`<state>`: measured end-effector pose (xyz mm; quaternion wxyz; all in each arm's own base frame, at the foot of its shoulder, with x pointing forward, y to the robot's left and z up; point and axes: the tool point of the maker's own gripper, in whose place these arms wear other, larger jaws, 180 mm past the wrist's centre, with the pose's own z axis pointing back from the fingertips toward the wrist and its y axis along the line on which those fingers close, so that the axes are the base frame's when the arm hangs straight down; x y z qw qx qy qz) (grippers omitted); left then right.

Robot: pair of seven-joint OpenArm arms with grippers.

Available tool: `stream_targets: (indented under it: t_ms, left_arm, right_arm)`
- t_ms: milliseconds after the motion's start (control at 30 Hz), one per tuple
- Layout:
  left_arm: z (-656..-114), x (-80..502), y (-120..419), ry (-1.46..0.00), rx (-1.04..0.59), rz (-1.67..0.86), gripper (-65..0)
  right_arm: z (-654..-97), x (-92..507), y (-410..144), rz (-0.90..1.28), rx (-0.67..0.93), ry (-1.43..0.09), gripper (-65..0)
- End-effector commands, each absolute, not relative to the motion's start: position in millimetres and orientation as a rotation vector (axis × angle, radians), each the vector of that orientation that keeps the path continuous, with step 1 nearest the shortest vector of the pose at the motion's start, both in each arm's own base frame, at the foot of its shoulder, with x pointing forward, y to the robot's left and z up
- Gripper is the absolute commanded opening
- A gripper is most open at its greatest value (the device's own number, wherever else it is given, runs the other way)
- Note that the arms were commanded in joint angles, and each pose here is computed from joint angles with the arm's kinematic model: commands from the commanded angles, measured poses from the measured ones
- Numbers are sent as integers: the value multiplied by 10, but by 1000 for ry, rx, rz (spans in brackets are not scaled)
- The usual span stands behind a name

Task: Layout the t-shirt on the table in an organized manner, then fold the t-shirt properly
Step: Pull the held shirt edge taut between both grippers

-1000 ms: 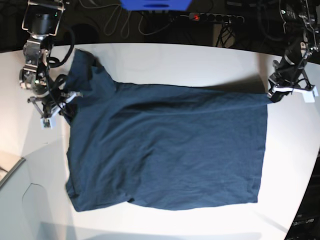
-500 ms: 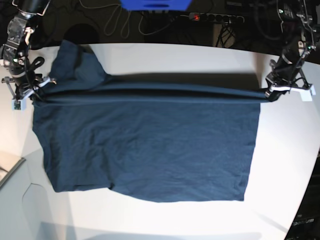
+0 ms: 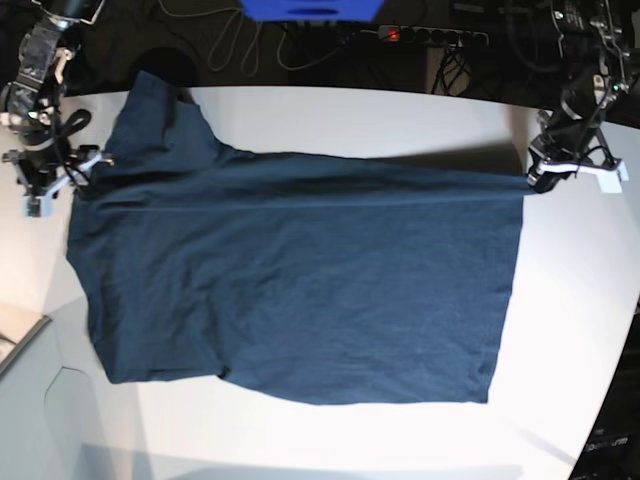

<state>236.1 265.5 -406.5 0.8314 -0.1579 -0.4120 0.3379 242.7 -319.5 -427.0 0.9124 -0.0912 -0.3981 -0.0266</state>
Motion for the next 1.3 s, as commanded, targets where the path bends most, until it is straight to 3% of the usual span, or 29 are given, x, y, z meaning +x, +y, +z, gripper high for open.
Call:
stream_targets:
  t_ms: [0, 167, 533, 933, 1033, 1200, 1267]
  left_arm:
    - [-3980, 2401, 2666, -910, -344, 724, -650]
    - [-4048, 2325, 2604, -887, -350, 735, -650]
    - [-4057, 2312, 2602, -883, -349, 735, -650]
    - [-4083, 2304, 2643, -878, -335, 737, -650]
    - [-4090, 2299, 2632, -875, -336, 736, -650]
    - [-4072, 2300, 2626, -879, -337, 732, -650]
    - [-4062, 2302, 2620, -881, -342, 734, -650]
  right_arm:
    - [-4098, 2496, -3223, -61, -201, -884, -294]
    - [-3940, 2315, -3086, -41, -221, -907, -272]
    - [-4382, 1804, -2500, -113, -97, -790, -272]
    - [-4788, 1515, -2409, -162, -47, -674, -282]
    - [-4826, 1450, -2326, -144, -30, -657, -370]
    - [-4874, 1388, -2133, -98, 7, -634, -650]
    - [-4874, 1367, -2139, -99, 8, -632, -650]
